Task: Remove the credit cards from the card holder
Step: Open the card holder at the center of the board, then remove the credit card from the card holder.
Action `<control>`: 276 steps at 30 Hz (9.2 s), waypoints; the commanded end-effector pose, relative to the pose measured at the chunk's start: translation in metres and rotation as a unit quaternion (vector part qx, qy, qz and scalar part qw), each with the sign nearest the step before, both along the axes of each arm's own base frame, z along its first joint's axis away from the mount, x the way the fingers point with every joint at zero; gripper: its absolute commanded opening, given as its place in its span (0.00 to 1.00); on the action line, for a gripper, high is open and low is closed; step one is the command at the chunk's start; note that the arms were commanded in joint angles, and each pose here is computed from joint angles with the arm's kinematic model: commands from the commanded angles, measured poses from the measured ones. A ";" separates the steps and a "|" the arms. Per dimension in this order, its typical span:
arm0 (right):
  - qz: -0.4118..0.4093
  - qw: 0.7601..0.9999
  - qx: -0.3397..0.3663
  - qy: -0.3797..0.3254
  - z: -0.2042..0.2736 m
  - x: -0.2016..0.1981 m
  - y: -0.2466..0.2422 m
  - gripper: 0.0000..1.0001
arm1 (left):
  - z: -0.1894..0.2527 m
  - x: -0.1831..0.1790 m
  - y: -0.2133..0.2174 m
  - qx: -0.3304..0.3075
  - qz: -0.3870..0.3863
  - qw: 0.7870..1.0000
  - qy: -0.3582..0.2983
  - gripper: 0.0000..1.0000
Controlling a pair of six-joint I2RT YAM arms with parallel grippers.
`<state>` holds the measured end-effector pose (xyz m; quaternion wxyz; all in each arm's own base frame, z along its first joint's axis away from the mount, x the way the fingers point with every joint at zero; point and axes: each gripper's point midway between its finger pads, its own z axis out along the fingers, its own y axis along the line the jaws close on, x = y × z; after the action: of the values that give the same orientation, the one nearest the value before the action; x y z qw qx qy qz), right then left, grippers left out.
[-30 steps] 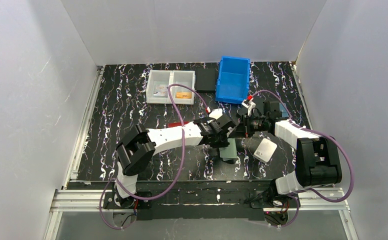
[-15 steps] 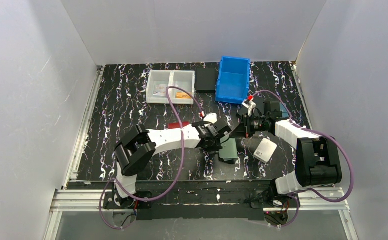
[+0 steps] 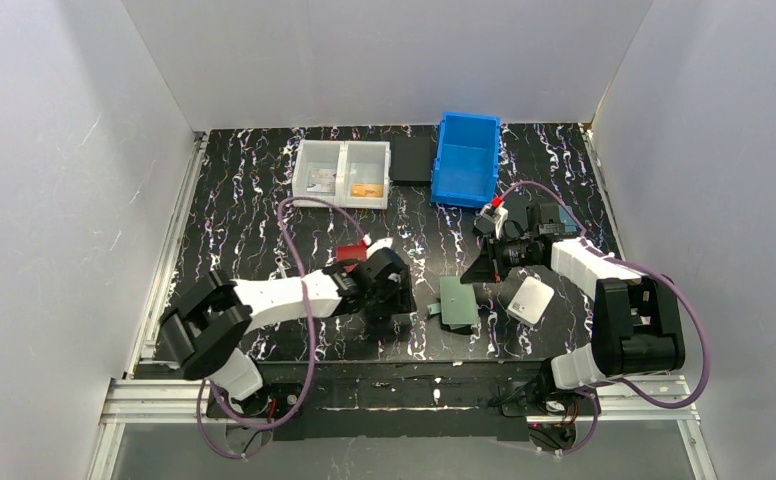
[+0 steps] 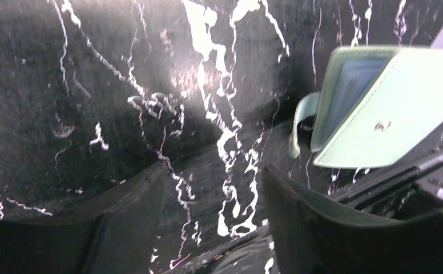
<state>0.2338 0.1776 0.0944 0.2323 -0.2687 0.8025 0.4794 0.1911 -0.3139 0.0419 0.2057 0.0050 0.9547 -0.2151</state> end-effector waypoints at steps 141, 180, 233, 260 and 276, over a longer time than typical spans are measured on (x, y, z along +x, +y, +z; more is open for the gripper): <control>0.202 0.946 -0.061 -0.248 0.022 -0.055 0.066 0.64 | -0.019 -0.051 0.039 -0.146 -0.007 0.982 0.120 0.16; 0.164 0.949 -0.165 -0.211 -0.042 -0.070 0.142 0.19 | 0.077 -0.051 0.110 -0.226 0.044 0.970 -0.073 0.98; 0.092 0.982 -0.158 -0.050 -0.049 -0.021 0.069 0.40 | 0.000 -0.015 -0.001 -0.178 -0.032 0.982 0.055 0.36; 0.149 0.984 -0.090 0.025 -0.046 -0.053 0.092 0.44 | -0.013 -0.022 -0.001 -0.175 -0.038 0.981 0.074 0.39; 0.186 0.978 0.029 0.092 -0.009 -0.071 0.115 0.53 | -0.023 -0.026 -0.004 -0.173 -0.044 0.979 0.094 0.43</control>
<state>0.1664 0.2821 0.0599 0.0705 -0.3625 0.7764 0.5107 0.1715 -0.3210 0.0296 0.1193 -0.0138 0.9091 -0.3990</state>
